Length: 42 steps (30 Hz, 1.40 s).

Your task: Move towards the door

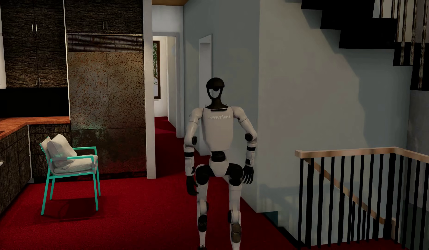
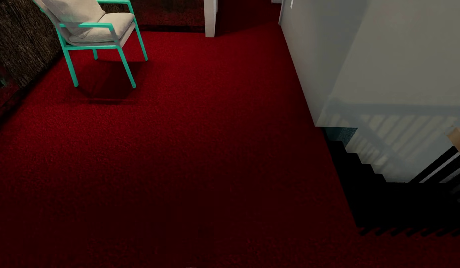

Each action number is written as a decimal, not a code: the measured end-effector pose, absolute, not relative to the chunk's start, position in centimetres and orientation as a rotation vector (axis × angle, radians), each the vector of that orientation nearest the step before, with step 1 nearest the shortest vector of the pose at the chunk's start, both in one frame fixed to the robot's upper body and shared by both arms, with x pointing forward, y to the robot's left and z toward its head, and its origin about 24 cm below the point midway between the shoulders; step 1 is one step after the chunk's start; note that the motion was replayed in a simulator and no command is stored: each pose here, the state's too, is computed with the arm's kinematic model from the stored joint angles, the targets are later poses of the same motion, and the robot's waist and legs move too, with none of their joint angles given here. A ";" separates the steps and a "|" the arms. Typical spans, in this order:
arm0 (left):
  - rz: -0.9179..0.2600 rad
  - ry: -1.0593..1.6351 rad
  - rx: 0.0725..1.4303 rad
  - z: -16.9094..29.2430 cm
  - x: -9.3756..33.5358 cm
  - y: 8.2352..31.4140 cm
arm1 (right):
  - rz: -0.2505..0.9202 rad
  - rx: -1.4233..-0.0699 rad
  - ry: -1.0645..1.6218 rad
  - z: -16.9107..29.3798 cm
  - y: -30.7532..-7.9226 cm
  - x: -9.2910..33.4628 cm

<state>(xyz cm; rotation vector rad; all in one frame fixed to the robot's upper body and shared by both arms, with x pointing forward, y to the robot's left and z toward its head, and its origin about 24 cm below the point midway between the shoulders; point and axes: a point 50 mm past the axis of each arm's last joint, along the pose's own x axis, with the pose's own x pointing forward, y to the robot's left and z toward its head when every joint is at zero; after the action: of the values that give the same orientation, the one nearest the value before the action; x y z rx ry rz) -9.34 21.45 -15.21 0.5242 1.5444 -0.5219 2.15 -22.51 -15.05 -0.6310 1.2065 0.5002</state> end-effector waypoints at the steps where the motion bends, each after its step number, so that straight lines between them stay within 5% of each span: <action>1: -0.510 1.542 0.527 -15.2 -9.2 21.8 | 0.520 -0.626 1.225 -15.2 -22.2 1.3; 5: -0.415 1.550 0.576 -14.9 -8.0 24.6 | 0.609 -0.545 1.349 -15.6 -19.6 -4.4; 8: -0.328 1.479 0.610 -15.0 -4.5 26.5 | 0.680 -0.514 1.302 -15.1 -17.8 -4.8; 13: -0.070 1.145 0.530 -12.8 4.6 28.4 | 0.694 -0.538 1.364 -15.2 -18.6 -6.3; 16: -0.038 1.055 0.517 -11.8 6.5 28.5 | 0.673 -0.550 1.377 -15.2 -19.3 -6.3; 19: -0.123 1.181 0.497 -13.5 2.8 26.6 | 0.662 -0.594 1.376 -15.5 -20.3 -5.3; 24: -0.551 1.551 0.581 -15.4 -8.8 22.3 | 0.707 -0.692 1.323 -16.0 -20.9 -2.3; 30: -0.729 1.658 0.601 -14.3 -13.8 21.2 | 0.334 -0.596 1.018 -13.1 -23.8 8.3; 34: -0.561 1.543 0.588 -15.2 -8.8 22.5 | 0.347 -0.573 0.991 -13.1 -22.8 8.7; 40: -0.236 1.314 0.555 -14.9 0.6 26.0 | 0.779 -0.639 1.341 -16.0 -18.8 -4.5; 42: -0.161 1.224 0.535 -14.2 3.1 26.7 | 0.803 -0.609 1.392 -15.6 -18.5 -7.0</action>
<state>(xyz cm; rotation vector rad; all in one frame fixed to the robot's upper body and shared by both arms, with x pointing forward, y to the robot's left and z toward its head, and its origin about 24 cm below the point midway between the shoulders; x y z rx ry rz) 3.09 26.70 -14.20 0.5349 1.2241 -0.1609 -7.04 -18.52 -15.63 -0.6094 1.3917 0.8034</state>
